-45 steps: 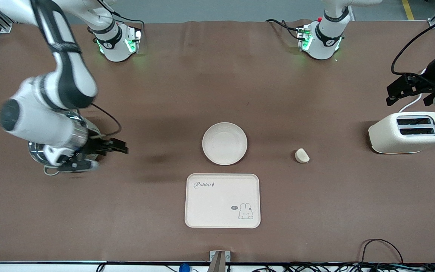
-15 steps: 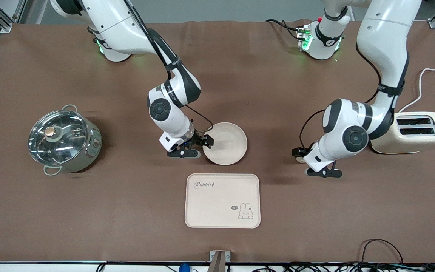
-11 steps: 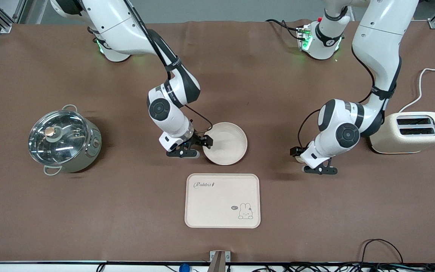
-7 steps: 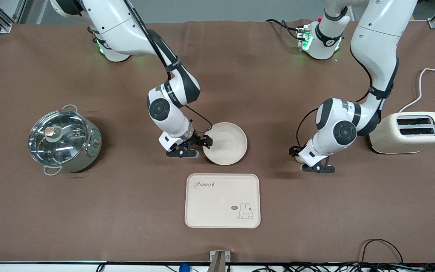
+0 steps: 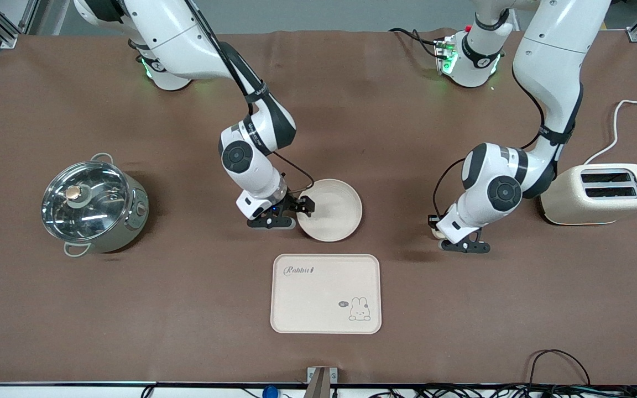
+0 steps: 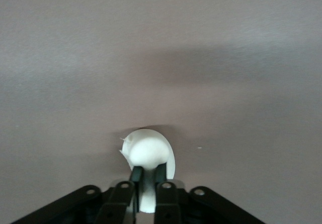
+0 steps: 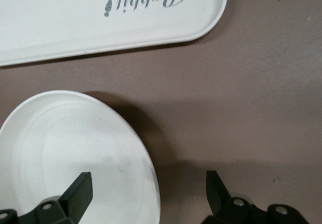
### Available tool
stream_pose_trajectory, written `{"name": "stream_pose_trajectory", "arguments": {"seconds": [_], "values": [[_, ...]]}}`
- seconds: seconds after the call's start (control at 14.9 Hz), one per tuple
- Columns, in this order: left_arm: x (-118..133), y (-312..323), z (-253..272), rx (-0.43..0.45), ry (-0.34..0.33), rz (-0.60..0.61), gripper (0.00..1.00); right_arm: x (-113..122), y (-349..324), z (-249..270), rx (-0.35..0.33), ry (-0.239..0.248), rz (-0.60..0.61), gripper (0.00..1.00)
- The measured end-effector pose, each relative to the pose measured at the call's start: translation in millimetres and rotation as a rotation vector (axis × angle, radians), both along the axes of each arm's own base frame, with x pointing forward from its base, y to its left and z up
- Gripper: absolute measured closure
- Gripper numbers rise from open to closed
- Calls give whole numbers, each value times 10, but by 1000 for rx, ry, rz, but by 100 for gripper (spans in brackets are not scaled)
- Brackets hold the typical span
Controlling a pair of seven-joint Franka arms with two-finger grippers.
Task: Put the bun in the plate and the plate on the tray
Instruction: 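Carry the bun over the plate and open the left gripper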
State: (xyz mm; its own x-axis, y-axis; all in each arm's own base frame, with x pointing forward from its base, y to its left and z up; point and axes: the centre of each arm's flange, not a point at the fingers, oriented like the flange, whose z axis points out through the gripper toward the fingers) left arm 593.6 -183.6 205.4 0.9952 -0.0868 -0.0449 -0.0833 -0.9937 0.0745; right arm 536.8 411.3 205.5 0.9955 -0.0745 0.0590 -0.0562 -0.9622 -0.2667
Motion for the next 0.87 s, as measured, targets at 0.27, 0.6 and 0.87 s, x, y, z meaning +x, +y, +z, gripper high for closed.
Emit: {"name": "stream_pose_trajectory", "arguments": {"seconds": [0.27,0.6,0.87], "values": [[2,-989,627,-46,22,134,93,-104,52,-144,-12,9,14,28],[-307,-2198,743,-42,66,268,93,-113,30,-171,-16,11,12,66],[-460,-2640,196,-47,96,284,85,-115,47,-134,-11,6,13,96]]}}
